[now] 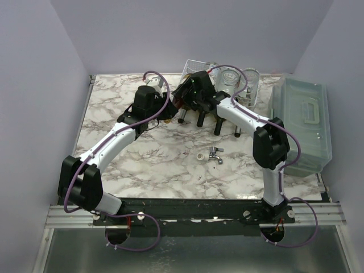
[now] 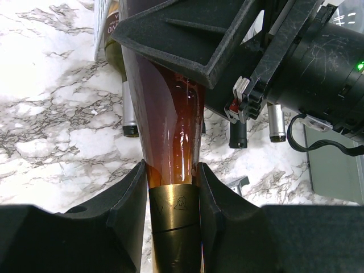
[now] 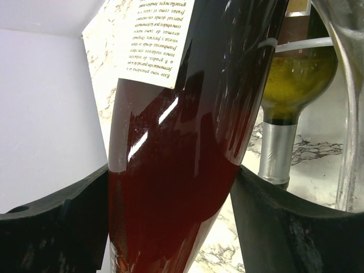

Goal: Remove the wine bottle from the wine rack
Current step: Pick up the wine bottle from the wine rack.

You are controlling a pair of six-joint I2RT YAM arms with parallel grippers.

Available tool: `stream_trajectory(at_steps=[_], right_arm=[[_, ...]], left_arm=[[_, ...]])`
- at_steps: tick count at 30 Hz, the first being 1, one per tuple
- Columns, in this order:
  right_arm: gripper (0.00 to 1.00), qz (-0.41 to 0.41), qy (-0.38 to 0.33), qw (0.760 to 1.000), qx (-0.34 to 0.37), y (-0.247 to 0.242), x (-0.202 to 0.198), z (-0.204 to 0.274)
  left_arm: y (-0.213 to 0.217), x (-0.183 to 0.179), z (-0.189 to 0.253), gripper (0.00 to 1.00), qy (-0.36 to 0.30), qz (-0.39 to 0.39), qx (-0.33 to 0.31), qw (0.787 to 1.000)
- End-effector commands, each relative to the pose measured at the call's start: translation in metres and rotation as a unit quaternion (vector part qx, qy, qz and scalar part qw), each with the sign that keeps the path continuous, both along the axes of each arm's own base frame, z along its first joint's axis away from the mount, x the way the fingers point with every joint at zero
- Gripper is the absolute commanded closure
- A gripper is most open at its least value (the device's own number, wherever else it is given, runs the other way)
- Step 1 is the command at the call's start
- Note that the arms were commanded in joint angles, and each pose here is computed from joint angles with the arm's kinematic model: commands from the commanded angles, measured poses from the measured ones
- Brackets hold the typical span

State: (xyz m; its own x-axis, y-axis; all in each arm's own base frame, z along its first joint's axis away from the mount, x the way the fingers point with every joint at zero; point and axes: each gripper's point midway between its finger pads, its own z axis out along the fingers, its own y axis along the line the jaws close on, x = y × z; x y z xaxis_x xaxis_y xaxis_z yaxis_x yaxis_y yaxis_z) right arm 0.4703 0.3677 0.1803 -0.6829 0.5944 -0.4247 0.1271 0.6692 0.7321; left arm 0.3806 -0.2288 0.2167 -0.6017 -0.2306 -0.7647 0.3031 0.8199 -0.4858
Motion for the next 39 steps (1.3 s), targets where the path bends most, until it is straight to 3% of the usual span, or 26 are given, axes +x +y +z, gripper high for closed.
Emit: stream_trajectory(at_steps=[1,13,39], right_arm=[[0.60,0.019,-0.023,0.999,0.020,0.017,-0.001,0.015],[0.68,0.031,-0.062,0.997,0.030,0.018,-0.005,0.053],[0.72,0.063,-0.095,0.993,0.032,0.039,-0.029,0.086]], left_arm=[[-0.027,0.002,0.074,1.00,-0.093,-0.050,-0.078,0.991],[-0.025,-0.008,0.086,1.00,-0.100,-0.053,-0.086,0.990],[-0.012,-0.025,0.113,1.00,-0.128,-0.041,-0.093,0.987]])
